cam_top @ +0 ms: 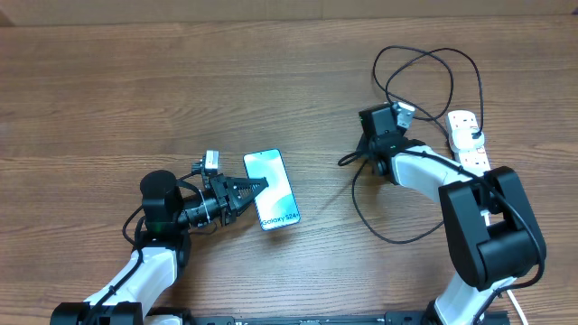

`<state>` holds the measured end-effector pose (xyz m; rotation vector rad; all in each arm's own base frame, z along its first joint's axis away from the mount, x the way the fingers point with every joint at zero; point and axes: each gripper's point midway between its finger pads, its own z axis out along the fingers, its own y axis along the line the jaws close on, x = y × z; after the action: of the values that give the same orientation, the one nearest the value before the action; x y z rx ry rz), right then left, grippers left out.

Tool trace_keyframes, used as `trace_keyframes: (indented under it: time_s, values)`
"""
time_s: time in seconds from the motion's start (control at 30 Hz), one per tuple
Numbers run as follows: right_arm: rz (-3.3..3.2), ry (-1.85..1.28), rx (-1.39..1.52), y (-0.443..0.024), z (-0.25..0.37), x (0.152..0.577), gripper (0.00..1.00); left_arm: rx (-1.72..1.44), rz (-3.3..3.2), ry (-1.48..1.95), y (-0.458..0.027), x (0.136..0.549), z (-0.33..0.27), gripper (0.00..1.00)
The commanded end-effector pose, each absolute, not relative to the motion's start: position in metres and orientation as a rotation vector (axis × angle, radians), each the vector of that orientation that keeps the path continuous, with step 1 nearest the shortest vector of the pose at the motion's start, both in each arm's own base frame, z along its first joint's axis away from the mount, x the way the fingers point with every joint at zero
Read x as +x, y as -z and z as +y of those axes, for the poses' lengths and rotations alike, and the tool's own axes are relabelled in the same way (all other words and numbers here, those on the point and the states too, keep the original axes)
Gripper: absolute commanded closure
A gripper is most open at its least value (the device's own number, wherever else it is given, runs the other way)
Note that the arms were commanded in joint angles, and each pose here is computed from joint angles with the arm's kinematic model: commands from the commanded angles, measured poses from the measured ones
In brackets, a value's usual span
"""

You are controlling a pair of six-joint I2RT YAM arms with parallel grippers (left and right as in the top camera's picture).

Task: Plug charger to phone and switch on socket
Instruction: 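Carry the plug with the right gripper toward the phone's bottom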

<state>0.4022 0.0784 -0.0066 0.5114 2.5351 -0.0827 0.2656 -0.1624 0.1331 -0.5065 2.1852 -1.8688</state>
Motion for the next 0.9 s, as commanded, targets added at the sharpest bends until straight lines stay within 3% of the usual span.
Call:
trace_keyframes:
  time_s: [0.0,0.3,0.53,0.73,0.87]
  values:
    - [2.894,0.044,0.407,0.069,0.101,0.324,0.96,-0.454,2.183,1.902,-0.141,0.264,-0.166,0.96]
    - [3.090,-0.077,0.314,0.034,0.123,0.292,0.96,-0.436,2.180,1.895,-0.141,0.264,-0.166,0.96]
    - [3.001,-0.577,0.003,-0.057,0.172,0.283,0.96,-0.323,2.129,1.897,-0.154,0.265,-0.167,0.96]
    - [2.836,-0.752,-0.146,-0.138,0.175,0.250,0.96,-0.216,2.043,1.892,-0.177,0.271,-0.168,0.96]
    - [2.717,-1.036,-0.341,-0.186,0.193,0.210,0.96,-0.159,1.995,1.885,-0.192,0.276,-0.168,0.96]
